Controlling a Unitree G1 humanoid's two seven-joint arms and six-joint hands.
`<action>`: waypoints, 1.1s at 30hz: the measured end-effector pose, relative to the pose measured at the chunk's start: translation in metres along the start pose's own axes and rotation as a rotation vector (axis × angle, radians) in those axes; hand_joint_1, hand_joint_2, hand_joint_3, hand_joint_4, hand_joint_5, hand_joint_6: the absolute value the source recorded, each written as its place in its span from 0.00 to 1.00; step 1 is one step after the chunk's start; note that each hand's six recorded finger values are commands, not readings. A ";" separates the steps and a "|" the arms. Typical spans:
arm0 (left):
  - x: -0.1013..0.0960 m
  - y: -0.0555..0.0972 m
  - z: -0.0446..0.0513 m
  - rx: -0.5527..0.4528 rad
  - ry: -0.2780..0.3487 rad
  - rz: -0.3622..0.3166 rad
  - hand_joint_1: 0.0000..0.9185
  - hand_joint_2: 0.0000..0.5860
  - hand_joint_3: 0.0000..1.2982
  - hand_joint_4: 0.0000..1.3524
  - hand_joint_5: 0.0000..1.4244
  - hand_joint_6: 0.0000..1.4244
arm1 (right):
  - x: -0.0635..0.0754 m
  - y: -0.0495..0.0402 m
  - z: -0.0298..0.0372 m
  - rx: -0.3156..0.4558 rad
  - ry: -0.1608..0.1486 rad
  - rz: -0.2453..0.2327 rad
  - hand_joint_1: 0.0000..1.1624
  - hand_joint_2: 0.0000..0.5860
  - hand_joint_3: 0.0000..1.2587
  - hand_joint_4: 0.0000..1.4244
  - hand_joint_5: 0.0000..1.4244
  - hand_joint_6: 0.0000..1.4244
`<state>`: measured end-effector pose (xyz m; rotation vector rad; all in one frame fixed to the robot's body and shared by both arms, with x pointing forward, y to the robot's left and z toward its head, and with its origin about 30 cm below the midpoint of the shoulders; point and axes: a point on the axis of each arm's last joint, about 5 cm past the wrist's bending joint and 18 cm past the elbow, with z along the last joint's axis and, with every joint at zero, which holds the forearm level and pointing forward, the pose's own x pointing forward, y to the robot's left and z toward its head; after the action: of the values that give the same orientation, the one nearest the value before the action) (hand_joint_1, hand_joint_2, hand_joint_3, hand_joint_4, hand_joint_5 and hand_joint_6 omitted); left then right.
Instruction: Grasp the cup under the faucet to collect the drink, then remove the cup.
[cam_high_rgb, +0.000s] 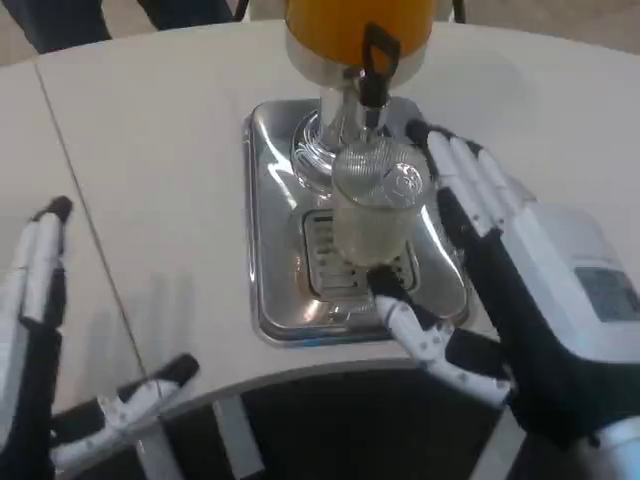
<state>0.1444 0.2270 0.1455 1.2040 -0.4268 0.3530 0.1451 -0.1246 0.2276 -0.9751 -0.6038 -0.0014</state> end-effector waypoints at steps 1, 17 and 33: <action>-0.004 0.002 0.0013 0.015 -0.016 -0.023 0.26 0.16 0.00 0.00 0.05 0.11 | 0.003 0.0001 0.0020 0.033 0.001 -0.022 0.39 0.84 0.00 0.00 0.00 0.05; -0.017 0.006 0.0113 0.098 -0.085 -0.194 0.20 0.15 0.00 0.00 0.00 0.03 | 0.030 0.0014 0.0140 0.275 0.080 -0.127 0.41 0.82 0.00 0.00 0.00 0.05; -0.017 0.004 0.0131 0.064 -0.067 -0.182 0.20 0.16 0.00 0.00 0.00 0.04 | 0.069 -0.0004 0.0207 0.495 0.082 -0.229 0.40 0.82 0.00 0.00 0.00 0.04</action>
<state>0.1259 0.2151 0.1440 1.3091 -0.3620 0.1710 0.1926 -0.0907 0.2695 -0.4222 -0.5995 -0.0912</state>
